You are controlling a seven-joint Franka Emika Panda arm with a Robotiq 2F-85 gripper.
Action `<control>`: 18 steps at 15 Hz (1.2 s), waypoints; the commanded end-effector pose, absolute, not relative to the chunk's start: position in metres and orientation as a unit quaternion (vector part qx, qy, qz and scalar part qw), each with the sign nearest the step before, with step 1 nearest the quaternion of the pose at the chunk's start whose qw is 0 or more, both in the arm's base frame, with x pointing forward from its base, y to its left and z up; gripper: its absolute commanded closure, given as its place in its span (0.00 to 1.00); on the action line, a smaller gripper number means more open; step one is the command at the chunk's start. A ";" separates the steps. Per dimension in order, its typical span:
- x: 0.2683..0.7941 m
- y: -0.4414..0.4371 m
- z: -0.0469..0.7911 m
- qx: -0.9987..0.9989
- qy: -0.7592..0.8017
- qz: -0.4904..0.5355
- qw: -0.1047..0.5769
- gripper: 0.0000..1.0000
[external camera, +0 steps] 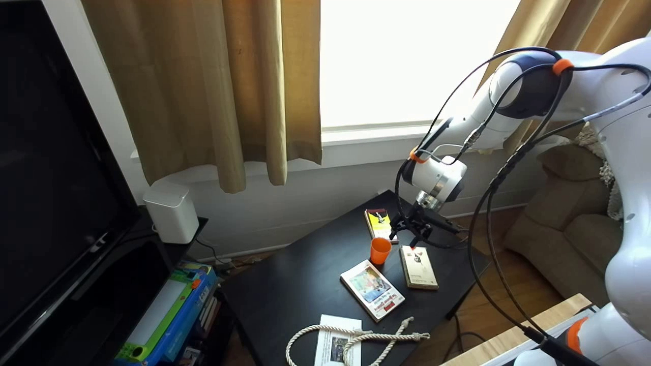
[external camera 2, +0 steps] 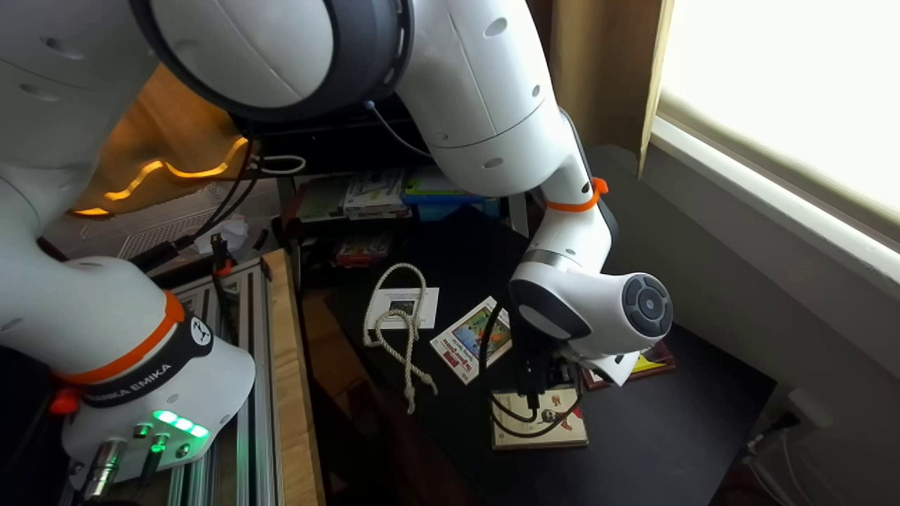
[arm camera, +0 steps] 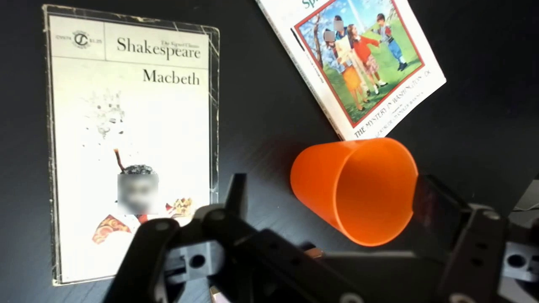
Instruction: Remove the book from top of the cup, then put the cup on top of the book
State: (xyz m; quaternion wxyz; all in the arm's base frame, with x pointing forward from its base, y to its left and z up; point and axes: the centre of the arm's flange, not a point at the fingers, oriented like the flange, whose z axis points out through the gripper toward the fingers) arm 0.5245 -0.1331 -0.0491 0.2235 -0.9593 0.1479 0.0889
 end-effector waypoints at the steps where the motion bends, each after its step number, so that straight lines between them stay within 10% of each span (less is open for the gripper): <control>1: 0.536 -0.124 -0.075 -0.964 0.157 0.078 0.198 0.00; 6: 0.541 -0.114 -0.098 -0.971 0.144 0.071 0.177 0.00; 8: 0.542 -0.110 -0.104 -0.972 0.137 0.077 0.174 0.26; 18: 0.545 -0.123 -0.112 -0.971 0.135 0.087 0.176 0.92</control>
